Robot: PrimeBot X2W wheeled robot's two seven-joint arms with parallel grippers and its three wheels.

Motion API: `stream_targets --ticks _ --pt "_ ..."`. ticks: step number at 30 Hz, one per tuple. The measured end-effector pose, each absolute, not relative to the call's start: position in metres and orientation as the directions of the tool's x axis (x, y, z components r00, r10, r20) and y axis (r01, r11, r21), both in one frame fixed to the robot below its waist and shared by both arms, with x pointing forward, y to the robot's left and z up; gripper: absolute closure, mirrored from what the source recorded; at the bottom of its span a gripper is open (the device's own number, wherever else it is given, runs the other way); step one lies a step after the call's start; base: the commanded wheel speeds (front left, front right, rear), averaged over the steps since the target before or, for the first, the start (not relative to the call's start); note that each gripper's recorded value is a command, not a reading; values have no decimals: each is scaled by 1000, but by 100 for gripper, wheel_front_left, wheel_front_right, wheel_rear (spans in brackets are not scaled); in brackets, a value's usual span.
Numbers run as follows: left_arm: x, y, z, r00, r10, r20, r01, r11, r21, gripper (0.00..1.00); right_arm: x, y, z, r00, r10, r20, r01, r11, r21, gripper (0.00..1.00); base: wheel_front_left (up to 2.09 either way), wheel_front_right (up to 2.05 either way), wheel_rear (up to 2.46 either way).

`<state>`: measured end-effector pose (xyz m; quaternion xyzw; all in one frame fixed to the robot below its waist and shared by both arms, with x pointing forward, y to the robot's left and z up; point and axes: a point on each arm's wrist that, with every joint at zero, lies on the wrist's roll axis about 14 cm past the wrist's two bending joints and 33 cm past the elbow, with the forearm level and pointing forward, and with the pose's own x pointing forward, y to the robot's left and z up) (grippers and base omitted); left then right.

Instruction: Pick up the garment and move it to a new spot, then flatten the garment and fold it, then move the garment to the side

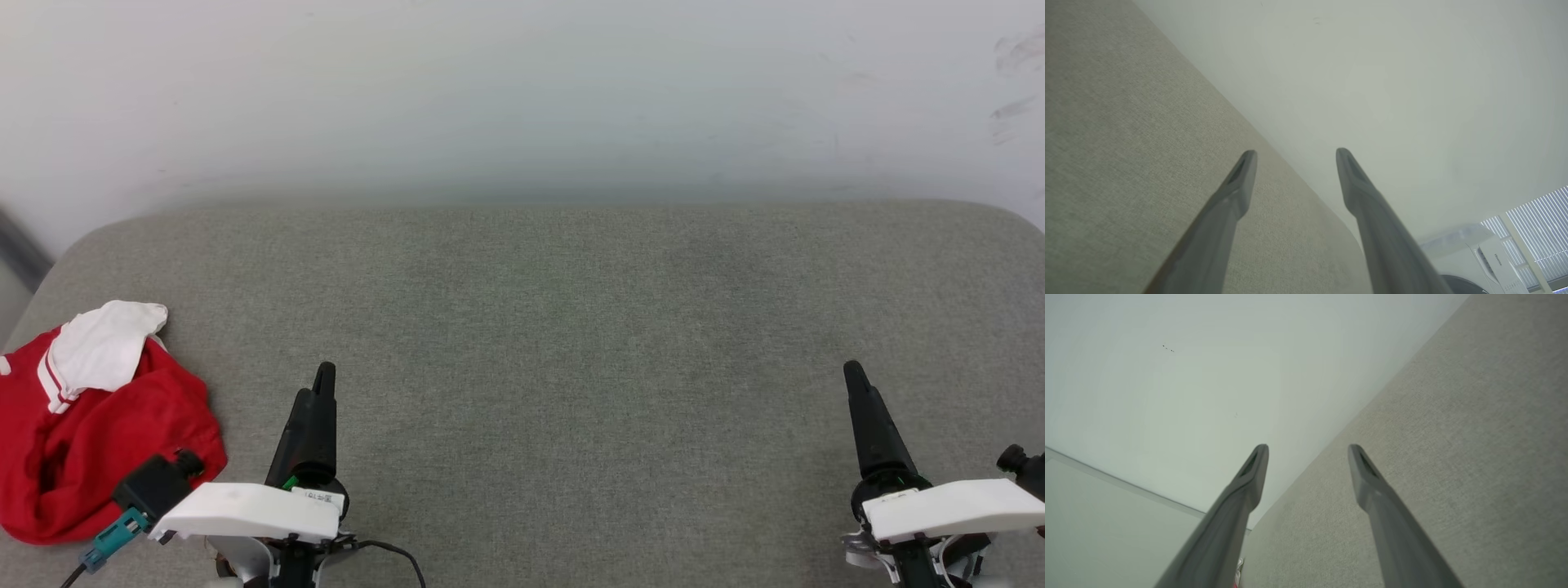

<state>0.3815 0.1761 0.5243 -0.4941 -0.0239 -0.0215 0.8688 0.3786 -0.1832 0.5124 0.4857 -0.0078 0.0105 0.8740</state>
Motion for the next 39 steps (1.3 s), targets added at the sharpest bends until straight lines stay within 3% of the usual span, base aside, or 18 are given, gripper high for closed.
stream_targets --ticks 16,39 --pt "380 169 525 996 -53 79 90 778 -622 0 380 -170 524 996 80 41 -89 797 598 0 0 0 0" --pt "379 162 525 993 -81 85 104 946 -308 0 379 -158 531 991 130 40 -136 937 322 0 0 0 0"
